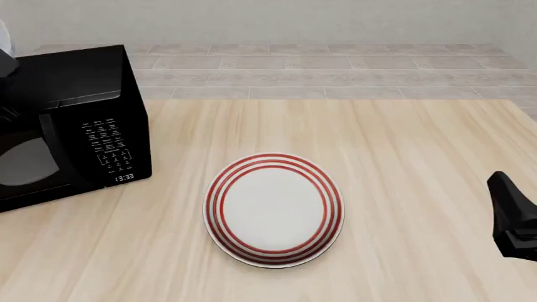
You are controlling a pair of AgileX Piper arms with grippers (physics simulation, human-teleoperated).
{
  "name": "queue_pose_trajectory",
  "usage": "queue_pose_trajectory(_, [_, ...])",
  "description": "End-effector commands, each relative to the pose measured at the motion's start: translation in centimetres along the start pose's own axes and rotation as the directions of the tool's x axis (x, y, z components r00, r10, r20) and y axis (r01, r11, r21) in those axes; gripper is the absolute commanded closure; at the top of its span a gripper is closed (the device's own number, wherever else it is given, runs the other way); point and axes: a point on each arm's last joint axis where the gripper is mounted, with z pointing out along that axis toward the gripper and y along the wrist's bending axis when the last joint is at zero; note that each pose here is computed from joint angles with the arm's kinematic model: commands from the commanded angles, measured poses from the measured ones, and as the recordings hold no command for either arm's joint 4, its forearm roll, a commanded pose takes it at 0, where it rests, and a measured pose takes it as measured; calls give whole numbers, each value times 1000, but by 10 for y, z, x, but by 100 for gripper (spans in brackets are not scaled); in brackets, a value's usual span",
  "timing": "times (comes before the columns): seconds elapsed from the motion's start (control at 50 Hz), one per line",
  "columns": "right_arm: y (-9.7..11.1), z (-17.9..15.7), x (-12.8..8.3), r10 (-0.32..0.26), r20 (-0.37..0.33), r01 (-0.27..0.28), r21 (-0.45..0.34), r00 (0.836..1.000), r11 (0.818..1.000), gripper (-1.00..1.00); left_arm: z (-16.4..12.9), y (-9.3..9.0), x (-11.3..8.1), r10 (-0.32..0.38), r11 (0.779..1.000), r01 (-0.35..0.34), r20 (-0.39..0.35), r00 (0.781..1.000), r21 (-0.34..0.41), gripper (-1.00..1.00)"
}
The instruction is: Pick up the white bowl and put it on the plate.
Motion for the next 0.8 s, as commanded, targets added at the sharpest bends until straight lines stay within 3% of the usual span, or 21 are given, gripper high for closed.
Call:
queue_pose_trajectory(0.02, [0, -2, 0, 0, 0, 0, 1, 1000, 1000, -100, -18, 7, -8, 13, 1000, -13, 14, 1000, -6, 100])
queue_pose_trajectory(0.32, [0, -2, 0, 0, 0, 0, 1, 1000, 1000, -100, -59, 15, -25, 32, 999, -31, 61, 998, -11, 100])
queue_pose_trajectory(0.58, [0, -2, 0, 0, 0, 0, 1, 1000, 1000, -100, -88, 3, -39, 23, 999, -29, 123, 992, 46, 100])
queue_pose_trajectory(0.76, [0, -2, 0, 0, 0, 0, 1, 1000, 1000, -100, -120, 0, -61, -14, 993, -10, 211, 977, 114, 100])
queue_pose_trajectory(0.8, [0, -2, 0, 0, 0, 0, 1, 1000, 1000, -100, -131, 8, -72, -50, 992, 21, 239, 970, 123, 100])
